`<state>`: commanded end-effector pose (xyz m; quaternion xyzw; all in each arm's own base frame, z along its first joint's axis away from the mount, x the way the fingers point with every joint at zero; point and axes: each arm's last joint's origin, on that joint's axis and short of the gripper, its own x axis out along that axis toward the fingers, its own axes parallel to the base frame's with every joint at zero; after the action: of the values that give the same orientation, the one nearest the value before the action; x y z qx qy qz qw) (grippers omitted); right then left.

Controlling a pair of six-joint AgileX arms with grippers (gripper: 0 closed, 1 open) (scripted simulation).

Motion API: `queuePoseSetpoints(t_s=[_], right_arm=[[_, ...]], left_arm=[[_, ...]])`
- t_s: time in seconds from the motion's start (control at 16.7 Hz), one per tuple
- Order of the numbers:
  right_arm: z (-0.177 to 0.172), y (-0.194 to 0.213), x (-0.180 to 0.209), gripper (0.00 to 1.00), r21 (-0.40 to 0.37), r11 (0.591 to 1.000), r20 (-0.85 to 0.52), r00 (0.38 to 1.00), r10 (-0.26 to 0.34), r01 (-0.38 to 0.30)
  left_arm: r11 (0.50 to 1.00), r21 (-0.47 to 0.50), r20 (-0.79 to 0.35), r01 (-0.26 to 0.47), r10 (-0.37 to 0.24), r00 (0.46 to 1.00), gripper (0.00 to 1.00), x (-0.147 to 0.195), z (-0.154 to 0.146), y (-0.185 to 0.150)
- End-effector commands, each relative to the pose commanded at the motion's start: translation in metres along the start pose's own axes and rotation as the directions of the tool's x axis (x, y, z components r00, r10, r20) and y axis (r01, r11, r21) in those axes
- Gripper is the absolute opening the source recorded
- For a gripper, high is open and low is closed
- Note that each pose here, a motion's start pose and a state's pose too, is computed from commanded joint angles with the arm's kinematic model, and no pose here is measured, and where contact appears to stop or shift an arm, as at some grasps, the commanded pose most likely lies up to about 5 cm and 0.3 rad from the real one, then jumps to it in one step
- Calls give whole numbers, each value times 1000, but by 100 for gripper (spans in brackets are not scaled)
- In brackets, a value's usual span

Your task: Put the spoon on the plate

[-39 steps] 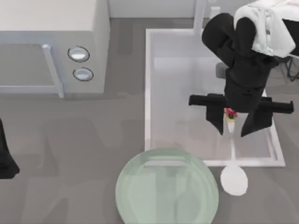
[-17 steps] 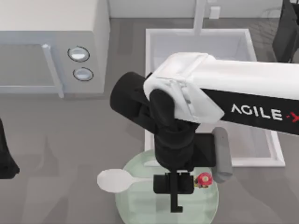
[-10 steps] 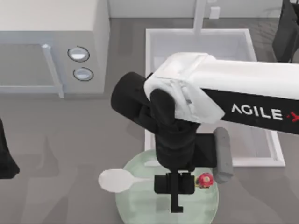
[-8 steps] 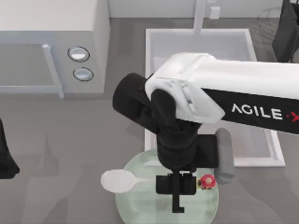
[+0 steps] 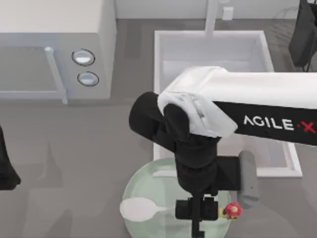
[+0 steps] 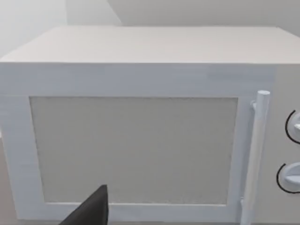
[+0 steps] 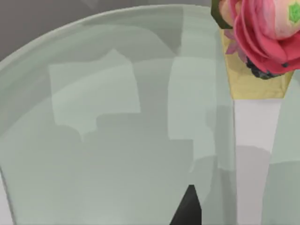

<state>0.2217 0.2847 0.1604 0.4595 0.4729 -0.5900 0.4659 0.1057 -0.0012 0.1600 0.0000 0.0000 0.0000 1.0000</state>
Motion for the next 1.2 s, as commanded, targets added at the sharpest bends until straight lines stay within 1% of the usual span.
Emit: queuePoseSetpoints(t_s=[0.24, 0.42, 0.6, 0.96, 1.08, 1.2], right_arm=[[2, -3, 6, 0, -4, 999, 1, 999, -54, 54], [1, -4, 8, 0, -17, 998, -19, 998, -59, 59], [-5, -3, 6, 0, -34, 999, -54, 998, -21, 19], [-18, 2, 4, 0, -57, 991, -123, 985, 117, -125], [-21, 3, 12, 0, -60, 988, -113, 984, 138, -145], [-21, 4, 19, 0, -63, 988, -95, 986, 136, -142]], left_arm=[[1000, 0, 0, 0, 0, 1000, 100, 0, 0, 0], [1000, 0, 0, 0, 0, 1000, 100, 0, 0, 0], [1000, 0, 0, 0, 0, 1000, 100, 0, 0, 0], [1000, 0, 0, 0, 0, 1000, 100, 0, 0, 0], [1000, 0, 0, 0, 0, 1000, 100, 0, 0, 0], [1000, 0, 0, 0, 0, 1000, 100, 0, 0, 0]])
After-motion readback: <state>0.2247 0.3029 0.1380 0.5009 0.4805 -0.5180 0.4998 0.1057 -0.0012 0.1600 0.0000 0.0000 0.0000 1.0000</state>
